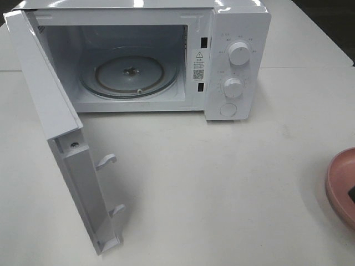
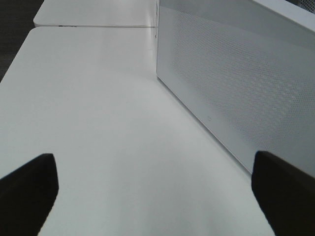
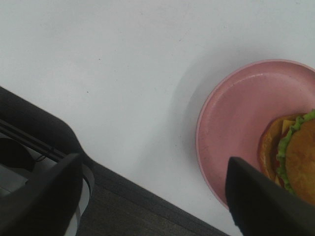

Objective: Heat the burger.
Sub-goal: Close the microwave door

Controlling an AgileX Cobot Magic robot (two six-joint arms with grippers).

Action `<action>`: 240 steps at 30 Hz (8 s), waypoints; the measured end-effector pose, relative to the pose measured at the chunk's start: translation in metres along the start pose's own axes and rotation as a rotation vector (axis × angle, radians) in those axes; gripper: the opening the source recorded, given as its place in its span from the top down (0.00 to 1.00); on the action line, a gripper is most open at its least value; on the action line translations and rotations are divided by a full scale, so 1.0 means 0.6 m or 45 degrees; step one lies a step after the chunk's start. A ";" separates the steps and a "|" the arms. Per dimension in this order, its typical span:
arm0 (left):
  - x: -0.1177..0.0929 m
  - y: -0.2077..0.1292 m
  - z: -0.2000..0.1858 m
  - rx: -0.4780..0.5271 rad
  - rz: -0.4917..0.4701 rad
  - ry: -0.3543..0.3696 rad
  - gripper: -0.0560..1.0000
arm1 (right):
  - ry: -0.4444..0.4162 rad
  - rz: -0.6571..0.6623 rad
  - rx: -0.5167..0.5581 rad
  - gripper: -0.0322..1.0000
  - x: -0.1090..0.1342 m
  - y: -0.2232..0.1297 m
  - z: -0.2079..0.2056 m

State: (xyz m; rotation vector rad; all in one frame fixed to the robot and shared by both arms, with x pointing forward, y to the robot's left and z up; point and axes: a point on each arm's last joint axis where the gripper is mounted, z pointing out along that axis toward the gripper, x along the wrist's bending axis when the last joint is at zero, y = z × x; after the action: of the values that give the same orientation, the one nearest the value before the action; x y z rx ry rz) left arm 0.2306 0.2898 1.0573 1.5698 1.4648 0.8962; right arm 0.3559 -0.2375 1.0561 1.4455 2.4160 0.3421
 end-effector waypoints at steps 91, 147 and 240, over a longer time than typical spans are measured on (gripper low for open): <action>0.000 0.000 0.000 0.000 0.000 0.000 0.01 | -0.256 0.628 -0.833 0.23 -0.005 -0.225 -0.075; 0.036 0.094 0.172 -0.105 -0.032 0.096 0.95 | -0.256 0.627 -0.832 0.24 -0.005 -0.225 -0.075; -0.325 0.078 0.612 -0.317 0.138 -0.586 0.95 | -0.256 0.627 -0.832 0.24 -0.005 -0.225 -0.075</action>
State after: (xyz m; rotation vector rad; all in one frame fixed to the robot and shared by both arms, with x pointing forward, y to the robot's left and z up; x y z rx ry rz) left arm 0.5646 0.0646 0.9434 1.5492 0.9164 0.6863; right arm 0.2307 -0.3048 1.0502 1.6150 1.5401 0.9395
